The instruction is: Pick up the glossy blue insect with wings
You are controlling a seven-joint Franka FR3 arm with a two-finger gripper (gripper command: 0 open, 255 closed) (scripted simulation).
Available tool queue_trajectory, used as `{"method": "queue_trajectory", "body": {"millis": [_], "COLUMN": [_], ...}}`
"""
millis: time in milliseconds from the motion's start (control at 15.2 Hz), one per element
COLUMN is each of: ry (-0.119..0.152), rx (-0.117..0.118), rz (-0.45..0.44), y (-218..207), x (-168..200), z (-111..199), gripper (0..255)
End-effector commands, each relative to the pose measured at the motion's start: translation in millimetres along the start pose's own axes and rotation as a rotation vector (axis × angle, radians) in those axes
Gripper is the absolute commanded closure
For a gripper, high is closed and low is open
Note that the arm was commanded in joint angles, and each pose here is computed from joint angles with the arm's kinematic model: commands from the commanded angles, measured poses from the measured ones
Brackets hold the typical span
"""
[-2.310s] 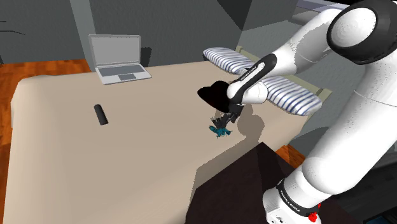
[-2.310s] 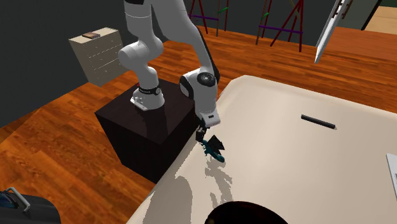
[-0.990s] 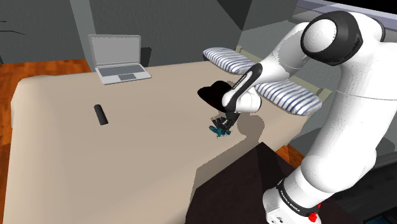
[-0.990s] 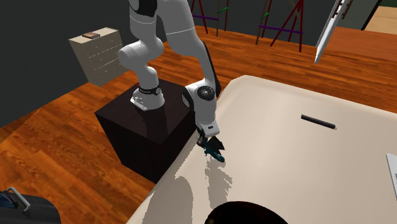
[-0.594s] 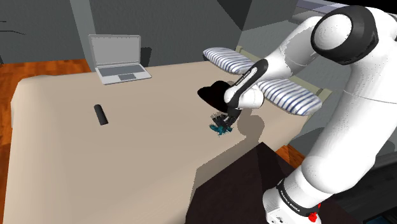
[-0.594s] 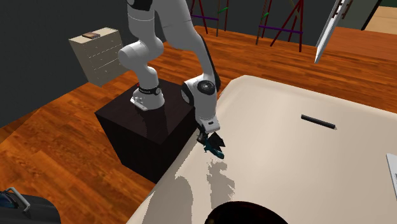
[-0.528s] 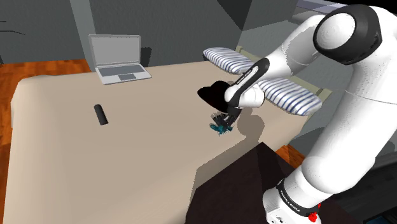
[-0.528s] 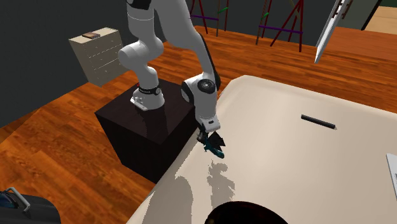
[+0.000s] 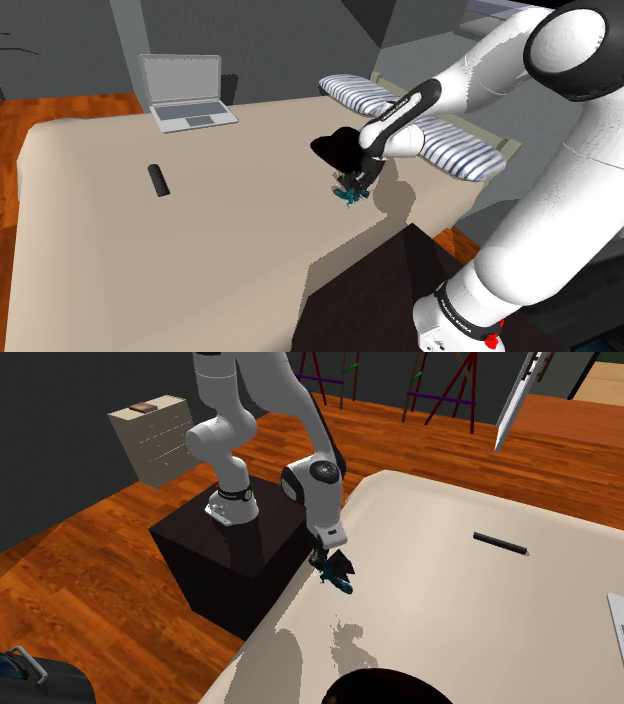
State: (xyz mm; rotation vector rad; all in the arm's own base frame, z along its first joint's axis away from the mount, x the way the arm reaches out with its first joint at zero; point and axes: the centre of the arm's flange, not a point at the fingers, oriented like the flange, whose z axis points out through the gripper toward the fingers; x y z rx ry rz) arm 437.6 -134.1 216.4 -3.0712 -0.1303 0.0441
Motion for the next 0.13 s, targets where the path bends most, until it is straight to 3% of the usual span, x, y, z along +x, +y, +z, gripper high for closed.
{"method": "queue_trajectory", "body": {"millis": [0,66], "ry": [0.0,0.0], "rx": [0.0,0.0], "rz": [0.0,0.0], "y": [-1.1,-1.1], "x": [0.3,0.3], "z": [-6.4,-6.4], "gripper": [255,255]}}
